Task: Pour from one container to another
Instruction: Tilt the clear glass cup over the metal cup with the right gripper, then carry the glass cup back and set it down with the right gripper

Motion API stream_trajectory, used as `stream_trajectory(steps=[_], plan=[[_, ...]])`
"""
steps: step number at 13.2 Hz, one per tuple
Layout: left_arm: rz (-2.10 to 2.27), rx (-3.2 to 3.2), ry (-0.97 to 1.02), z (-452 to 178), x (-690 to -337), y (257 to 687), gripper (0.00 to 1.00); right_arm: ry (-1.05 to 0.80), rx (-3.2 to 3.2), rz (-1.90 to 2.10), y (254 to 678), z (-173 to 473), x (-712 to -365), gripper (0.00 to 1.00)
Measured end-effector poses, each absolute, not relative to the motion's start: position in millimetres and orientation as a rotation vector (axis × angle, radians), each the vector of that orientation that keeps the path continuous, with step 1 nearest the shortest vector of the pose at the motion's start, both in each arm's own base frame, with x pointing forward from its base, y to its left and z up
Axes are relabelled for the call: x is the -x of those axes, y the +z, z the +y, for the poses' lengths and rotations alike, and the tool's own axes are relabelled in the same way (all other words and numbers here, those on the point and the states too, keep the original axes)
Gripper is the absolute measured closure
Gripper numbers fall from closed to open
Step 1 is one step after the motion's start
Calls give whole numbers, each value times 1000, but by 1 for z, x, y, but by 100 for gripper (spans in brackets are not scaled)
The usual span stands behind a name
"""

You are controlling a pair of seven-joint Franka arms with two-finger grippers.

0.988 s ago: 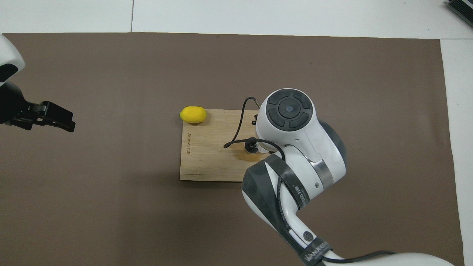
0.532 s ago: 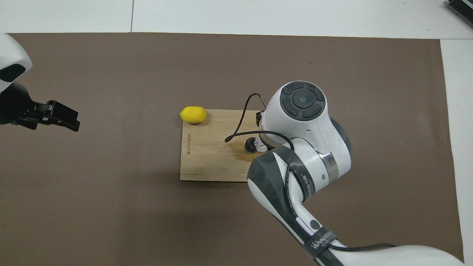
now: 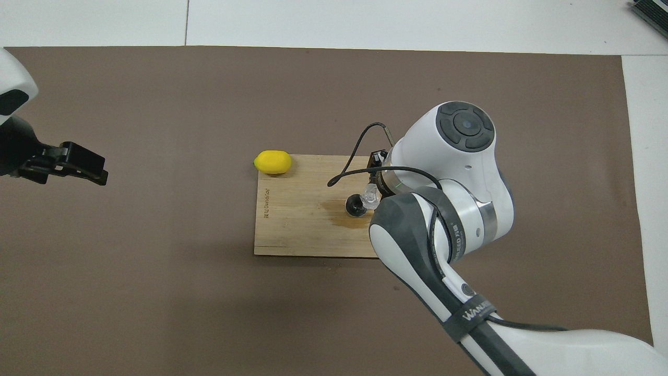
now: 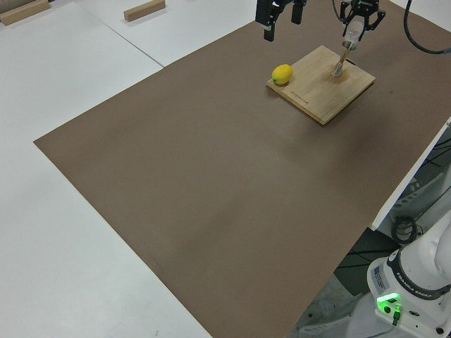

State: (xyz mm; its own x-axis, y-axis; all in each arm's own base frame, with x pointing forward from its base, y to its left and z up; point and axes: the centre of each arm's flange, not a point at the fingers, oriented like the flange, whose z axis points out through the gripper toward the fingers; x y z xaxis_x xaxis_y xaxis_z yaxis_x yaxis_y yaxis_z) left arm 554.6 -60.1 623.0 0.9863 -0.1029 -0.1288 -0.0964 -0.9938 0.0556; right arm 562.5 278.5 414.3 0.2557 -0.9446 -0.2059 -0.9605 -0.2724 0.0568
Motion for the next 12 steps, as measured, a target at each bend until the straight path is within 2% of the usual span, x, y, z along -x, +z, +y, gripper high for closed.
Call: stream_trajectory(steps=[6, 9, 12], plan=[[-155, -3082, -204, -60, -555, 623, 0, 464, 2318, 1807, 395, 247, -570, 49], [-154, -3082, -204, -60, -555, 623, 0, 541, 2202, 1754, 369, 196, -576, 49], [-154, -3082, -204, -60, -555, 623, 0, 606, 2111, 1696, 337, 118, -574, 49]])
